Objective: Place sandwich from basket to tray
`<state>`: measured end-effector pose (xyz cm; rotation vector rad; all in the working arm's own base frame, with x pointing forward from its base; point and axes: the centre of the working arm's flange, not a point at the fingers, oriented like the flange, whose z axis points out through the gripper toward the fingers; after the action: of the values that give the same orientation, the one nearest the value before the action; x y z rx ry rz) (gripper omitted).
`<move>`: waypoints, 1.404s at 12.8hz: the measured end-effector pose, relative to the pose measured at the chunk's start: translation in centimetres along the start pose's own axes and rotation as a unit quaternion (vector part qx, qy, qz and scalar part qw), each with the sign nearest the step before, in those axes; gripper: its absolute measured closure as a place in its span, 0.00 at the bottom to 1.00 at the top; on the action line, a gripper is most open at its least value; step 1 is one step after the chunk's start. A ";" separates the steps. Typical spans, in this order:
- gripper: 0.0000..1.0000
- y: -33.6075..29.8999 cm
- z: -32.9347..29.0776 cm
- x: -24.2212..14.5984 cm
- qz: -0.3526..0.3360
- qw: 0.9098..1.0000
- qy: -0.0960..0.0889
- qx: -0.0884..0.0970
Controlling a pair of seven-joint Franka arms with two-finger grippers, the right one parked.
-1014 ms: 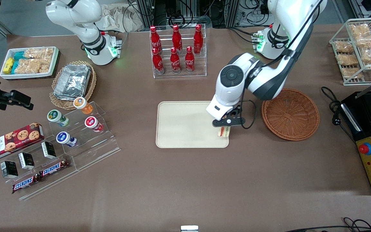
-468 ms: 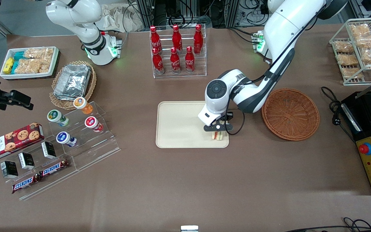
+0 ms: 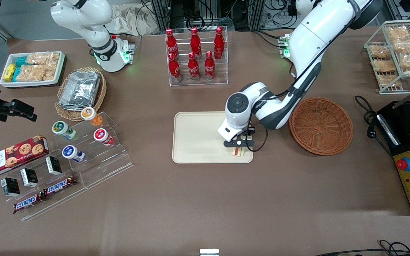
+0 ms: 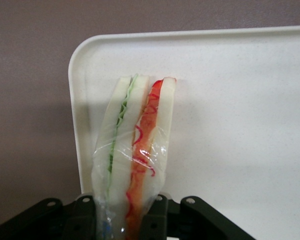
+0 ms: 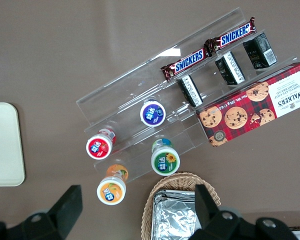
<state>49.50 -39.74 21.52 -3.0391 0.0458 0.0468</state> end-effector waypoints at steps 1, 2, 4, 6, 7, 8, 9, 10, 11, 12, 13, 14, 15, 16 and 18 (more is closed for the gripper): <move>0.68 0.0 0.1 0.0 0.003 1.000 0.002 0.002; 0.57 0.0 0.2 0.0 0.005 1.000 0.005 0.005; 0.37 0.0 0.1 0.1 0.006 1.000 0.008 0.006; 0.15 0.0 0.0 0.2 0.004 1.000 0.009 0.005; 0.04 0.0 -0.2 0.4 0.002 1.000 0.011 0.004; 0.00 0.0 -0.5 0.6 -0.001 1.000 0.014 0.002; 0.00 0.0 -1.0 0.9 -0.003 1.000 0.018 0.000; 0.00 0.0 -1.8 1.3 -0.008 1.000 0.024 -0.004; 0.00 0.0 -2.9 1.7 -0.017 0.999 0.029 -0.009; 0.00 -0.2 -4.4 2.3 -0.030 0.999 0.032 -0.016; 0.00 -0.3 -6.3 3.0 -0.049 0.998 0.032 -0.024; 0.00 -0.6 -8.8 3.6 -0.079 0.996 0.031 -0.037; 0.00 -1.2 -12.3 4.4 -0.119 0.991 0.033 -0.054; 0.00 -2.6 -16.2 5.1 -0.155 0.985 0.038 -0.066; 0.00 -6.0 -23.8 5.4 -0.205 0.974 0.042 -0.082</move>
<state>55.74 -36.32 45.62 -3.1422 -0.6056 -0.1144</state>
